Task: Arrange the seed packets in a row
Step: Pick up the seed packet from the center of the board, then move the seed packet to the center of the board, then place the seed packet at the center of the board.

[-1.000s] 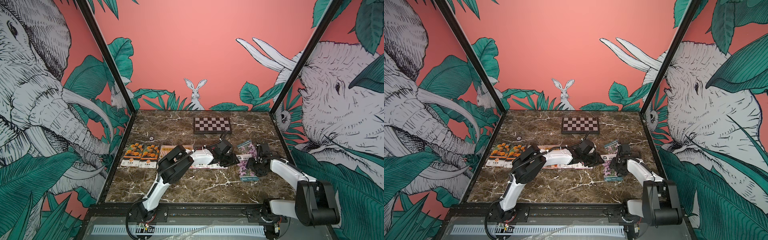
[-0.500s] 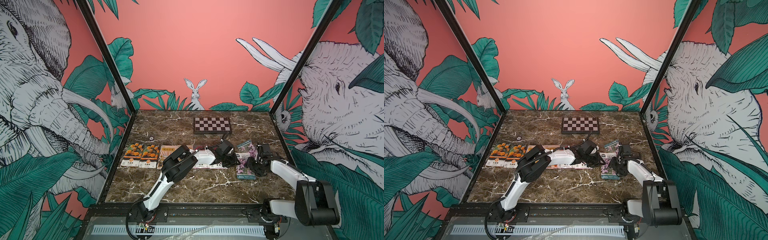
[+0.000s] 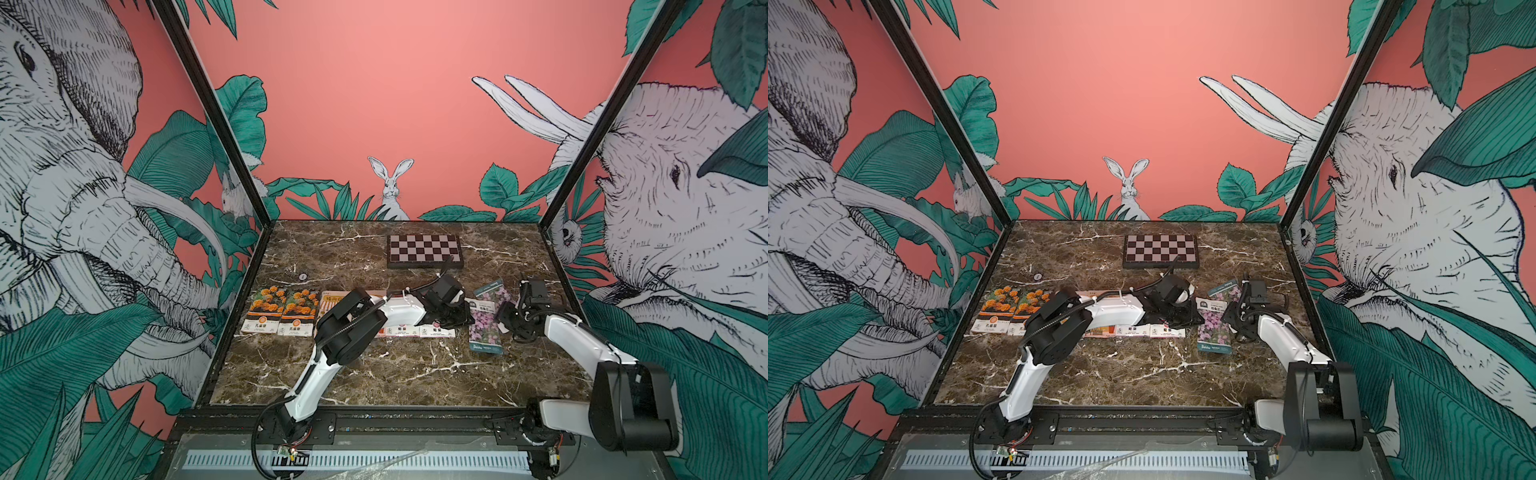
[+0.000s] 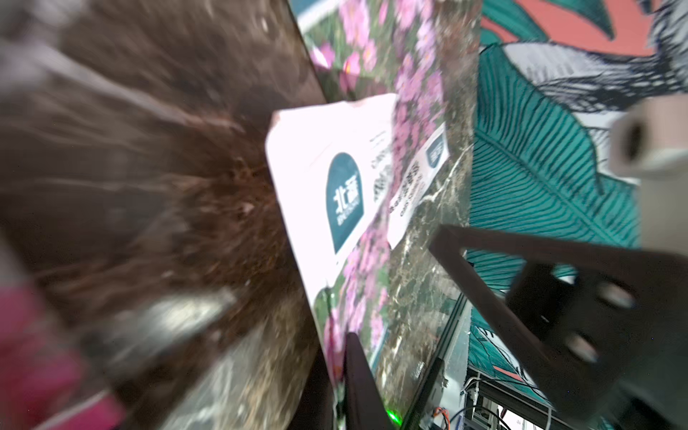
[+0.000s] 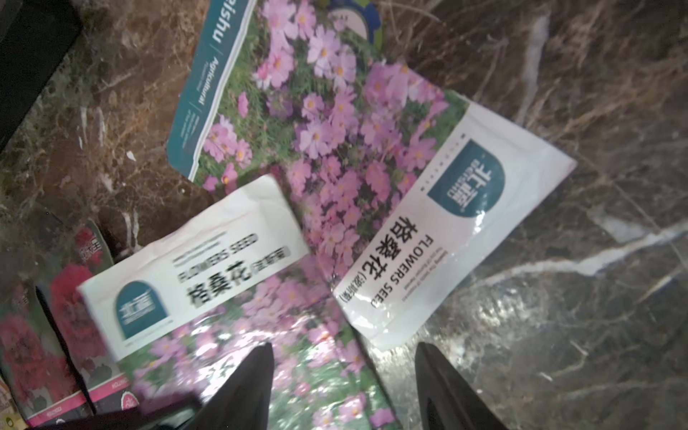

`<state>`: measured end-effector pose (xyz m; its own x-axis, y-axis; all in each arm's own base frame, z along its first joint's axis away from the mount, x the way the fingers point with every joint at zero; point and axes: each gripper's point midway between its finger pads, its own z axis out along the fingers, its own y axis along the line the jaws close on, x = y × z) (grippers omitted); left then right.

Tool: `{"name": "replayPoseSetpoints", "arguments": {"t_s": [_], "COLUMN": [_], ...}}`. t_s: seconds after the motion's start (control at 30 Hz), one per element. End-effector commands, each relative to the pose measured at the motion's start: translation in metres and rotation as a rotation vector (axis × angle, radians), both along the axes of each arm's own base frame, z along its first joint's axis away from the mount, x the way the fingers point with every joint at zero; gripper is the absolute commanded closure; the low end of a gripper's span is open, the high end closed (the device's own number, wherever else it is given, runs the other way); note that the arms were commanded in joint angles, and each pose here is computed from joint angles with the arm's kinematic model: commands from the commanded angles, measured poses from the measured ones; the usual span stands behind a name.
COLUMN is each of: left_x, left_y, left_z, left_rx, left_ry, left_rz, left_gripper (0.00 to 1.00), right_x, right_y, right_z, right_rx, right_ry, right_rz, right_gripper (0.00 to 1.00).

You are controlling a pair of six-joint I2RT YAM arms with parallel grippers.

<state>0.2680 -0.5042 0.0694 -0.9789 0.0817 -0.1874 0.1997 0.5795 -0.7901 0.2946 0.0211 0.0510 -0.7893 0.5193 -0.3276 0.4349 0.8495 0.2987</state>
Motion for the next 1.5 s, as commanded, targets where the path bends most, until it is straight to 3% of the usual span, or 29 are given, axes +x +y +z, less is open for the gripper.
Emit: {"name": "replayPoseSetpoints", "arguments": {"t_s": [0.0,0.5,0.7,0.9,1.03,1.13,1.3,1.47], "left_x": [0.024,0.059,0.062,0.063,0.063,0.065,0.071,0.082], "left_y": [0.019,0.082,0.09,0.094,0.094,0.095,0.09,0.094], "left_z": [0.06,0.087,0.092,0.097,0.102,0.108,0.117,0.132], "left_rx": [-0.096,-0.091,-0.084,-0.094,-0.11,-0.135,-0.215,-0.302], "left_ry": [-0.099,-0.163,-0.178,-0.18,-0.181,-0.179,-0.147,-0.121], "left_rz": [0.041,0.121,0.12,0.113,0.102,0.103,0.11,0.108], "left_gripper": [0.92,0.92,0.92,0.92,0.92,0.92,0.92,0.92], "right_x": [0.019,0.067,0.108,0.147,0.153,0.144,0.12,0.108], "right_y": [-0.001,0.013,0.02,0.03,0.034,0.052,0.091,0.113], "right_z": [0.002,-0.027,-0.03,-0.011,0.031,0.07,0.111,0.129], "right_rx": [0.007,0.078,0.099,0.139,0.174,0.261,0.544,0.742], "right_ry": [-0.029,-0.024,-0.058,-0.127,-0.224,-0.328,-0.447,-0.487], "right_rz": [-0.013,0.011,0.061,0.176,0.226,0.289,0.371,0.416], "right_gripper": [0.37,0.37,0.37,0.33,0.31,0.29,0.26,0.22]}}
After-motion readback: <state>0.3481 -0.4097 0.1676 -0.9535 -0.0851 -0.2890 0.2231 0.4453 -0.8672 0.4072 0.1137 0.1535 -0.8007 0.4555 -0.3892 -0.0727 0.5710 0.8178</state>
